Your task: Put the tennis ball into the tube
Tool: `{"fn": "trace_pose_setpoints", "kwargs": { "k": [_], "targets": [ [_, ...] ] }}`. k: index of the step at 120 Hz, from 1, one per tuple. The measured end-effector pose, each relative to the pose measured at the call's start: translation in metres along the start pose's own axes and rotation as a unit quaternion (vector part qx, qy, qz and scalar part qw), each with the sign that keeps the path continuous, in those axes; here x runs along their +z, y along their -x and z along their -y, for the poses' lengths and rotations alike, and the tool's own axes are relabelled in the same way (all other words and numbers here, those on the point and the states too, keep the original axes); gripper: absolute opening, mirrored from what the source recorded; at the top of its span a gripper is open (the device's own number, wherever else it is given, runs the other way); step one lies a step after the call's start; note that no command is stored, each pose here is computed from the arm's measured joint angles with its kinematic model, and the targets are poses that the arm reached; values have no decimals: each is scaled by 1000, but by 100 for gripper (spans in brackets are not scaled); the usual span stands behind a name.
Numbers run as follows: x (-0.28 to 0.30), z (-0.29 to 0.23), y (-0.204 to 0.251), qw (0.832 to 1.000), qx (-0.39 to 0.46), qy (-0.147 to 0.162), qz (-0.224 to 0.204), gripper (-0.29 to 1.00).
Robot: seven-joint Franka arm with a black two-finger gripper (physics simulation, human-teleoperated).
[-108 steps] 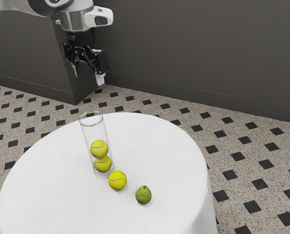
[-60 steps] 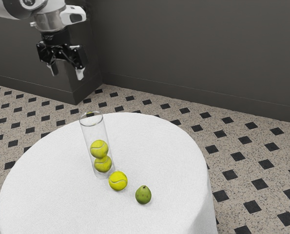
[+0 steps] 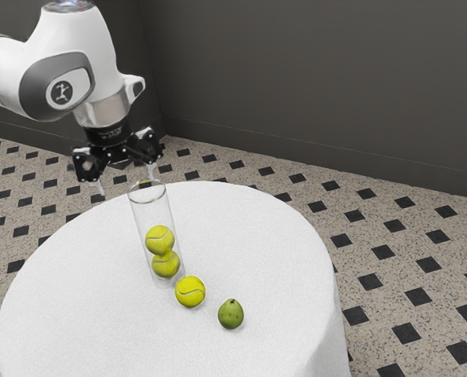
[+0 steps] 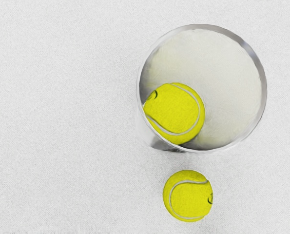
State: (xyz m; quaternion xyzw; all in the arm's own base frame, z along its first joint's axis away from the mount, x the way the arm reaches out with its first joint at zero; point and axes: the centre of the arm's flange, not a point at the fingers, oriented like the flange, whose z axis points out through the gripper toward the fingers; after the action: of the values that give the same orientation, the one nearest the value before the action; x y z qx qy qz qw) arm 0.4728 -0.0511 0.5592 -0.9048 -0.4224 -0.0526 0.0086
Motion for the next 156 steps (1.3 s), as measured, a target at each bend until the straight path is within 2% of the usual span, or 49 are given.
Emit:
{"fn": "trace_pose_setpoints", "kwargs": {
  "k": [46, 83, 101, 118, 132, 156],
  "targets": [
    [75, -22, 75, 990, -138, 6, -2, 70],
    [166, -41, 76, 975, -220, -22, 25, 70],
    [189, -51, 72, 970, -240, -26, 20, 70],
    [210, -69, 66, 974, -226, -35, -5, 70],
    [221, -74, 66, 976, -206, -48, -42, 70],
    [242, -84, 102, 978, -161, -67, -111, 70]
  ]
}}
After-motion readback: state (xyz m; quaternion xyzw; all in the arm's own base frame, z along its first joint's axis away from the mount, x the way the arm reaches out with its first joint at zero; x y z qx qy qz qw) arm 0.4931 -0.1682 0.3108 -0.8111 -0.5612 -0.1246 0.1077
